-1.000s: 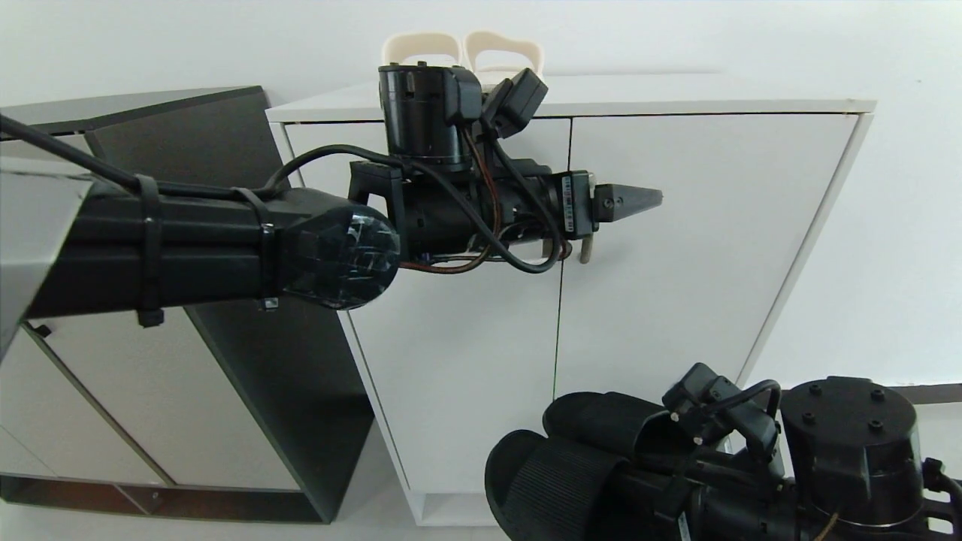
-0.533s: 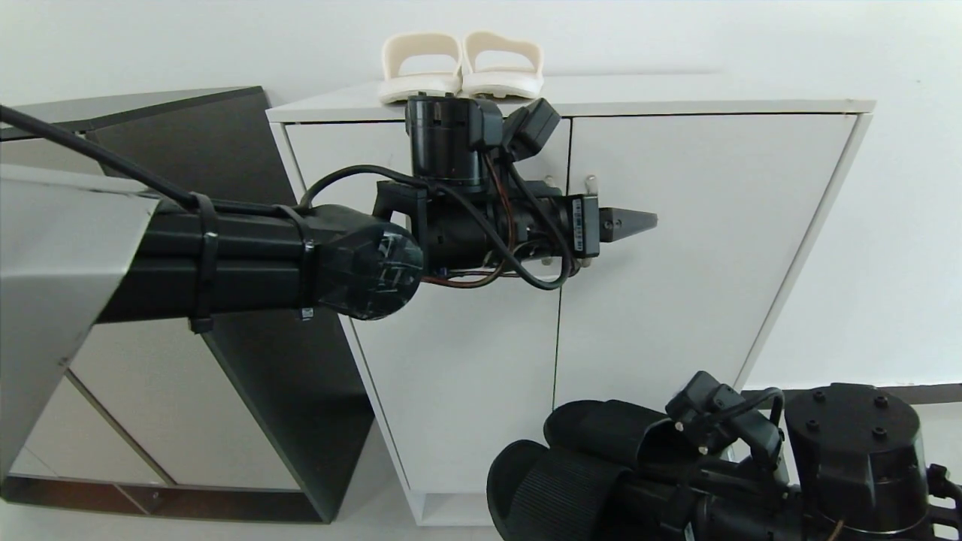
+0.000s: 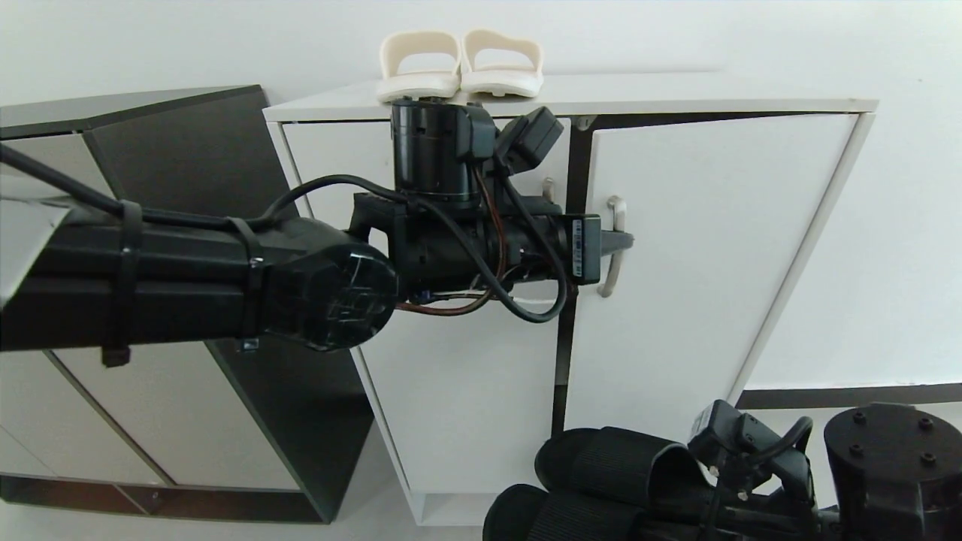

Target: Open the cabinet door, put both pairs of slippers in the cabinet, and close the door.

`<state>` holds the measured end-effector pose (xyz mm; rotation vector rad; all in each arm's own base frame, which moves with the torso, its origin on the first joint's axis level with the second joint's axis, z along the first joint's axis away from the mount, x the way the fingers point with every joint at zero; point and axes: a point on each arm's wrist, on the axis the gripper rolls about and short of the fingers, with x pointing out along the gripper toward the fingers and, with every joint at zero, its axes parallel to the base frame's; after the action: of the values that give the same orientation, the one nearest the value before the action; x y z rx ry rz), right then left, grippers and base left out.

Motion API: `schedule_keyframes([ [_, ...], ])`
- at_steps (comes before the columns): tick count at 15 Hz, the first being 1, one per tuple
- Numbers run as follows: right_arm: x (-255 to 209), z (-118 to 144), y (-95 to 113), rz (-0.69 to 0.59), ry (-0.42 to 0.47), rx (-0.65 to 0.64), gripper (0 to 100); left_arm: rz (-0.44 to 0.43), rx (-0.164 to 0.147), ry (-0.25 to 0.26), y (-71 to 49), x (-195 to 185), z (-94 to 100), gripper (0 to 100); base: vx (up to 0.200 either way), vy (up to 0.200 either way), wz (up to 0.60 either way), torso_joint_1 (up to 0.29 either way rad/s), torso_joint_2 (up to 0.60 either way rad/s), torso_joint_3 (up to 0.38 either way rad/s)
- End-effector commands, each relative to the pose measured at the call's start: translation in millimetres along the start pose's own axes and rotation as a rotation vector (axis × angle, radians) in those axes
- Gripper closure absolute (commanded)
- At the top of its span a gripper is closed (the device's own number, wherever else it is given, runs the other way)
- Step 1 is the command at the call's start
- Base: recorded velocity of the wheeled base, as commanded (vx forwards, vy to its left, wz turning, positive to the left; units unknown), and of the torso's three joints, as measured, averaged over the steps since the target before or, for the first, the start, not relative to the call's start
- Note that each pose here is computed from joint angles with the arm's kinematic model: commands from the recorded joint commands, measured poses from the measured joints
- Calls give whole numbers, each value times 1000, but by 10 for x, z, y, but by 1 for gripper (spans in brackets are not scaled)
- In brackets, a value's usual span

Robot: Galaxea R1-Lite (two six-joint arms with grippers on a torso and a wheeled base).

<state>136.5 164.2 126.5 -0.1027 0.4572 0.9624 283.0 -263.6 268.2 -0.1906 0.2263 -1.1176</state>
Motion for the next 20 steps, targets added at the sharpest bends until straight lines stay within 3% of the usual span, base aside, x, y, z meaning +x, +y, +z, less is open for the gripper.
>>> schedule_keyframes([
  [1,-6,-16,0,1,5,-6,100,-38,16,-23,-201,-150,28,100,0,0,0,0,0,0],
  [2,-7,-21,1,2,6,-6,100,-43,18,-28,-218,-167,22,100,0,0,0,0,0,0],
  [5,-13,-15,2,3,2,-8,100,-77,27,-26,-423,-372,-42,100,0,0,0,0,0,0],
  [8,-14,-20,5,4,4,-9,100,-51,38,-62,-495,-556,-29,100,0,0,0,0,0,0],
  [11,-6,-20,7,4,5,-9,100,1,42,-91,-365,-555,-31,100,0,0,0,0,0,0],
  [14,0,-24,5,2,8,-12,100,42,78,-137,-229,-362,-46,100,0,0,0,0,0,0],
  [17,12,-28,27,11,12,-18,100,127,71,-150,-106,-147,21,100,0,0,0,0,0,0],
  [20,11,-26,33,10,14,-19,100,139,64,-133,-57,-29,31,100,0,0,0,0,0,0],
])
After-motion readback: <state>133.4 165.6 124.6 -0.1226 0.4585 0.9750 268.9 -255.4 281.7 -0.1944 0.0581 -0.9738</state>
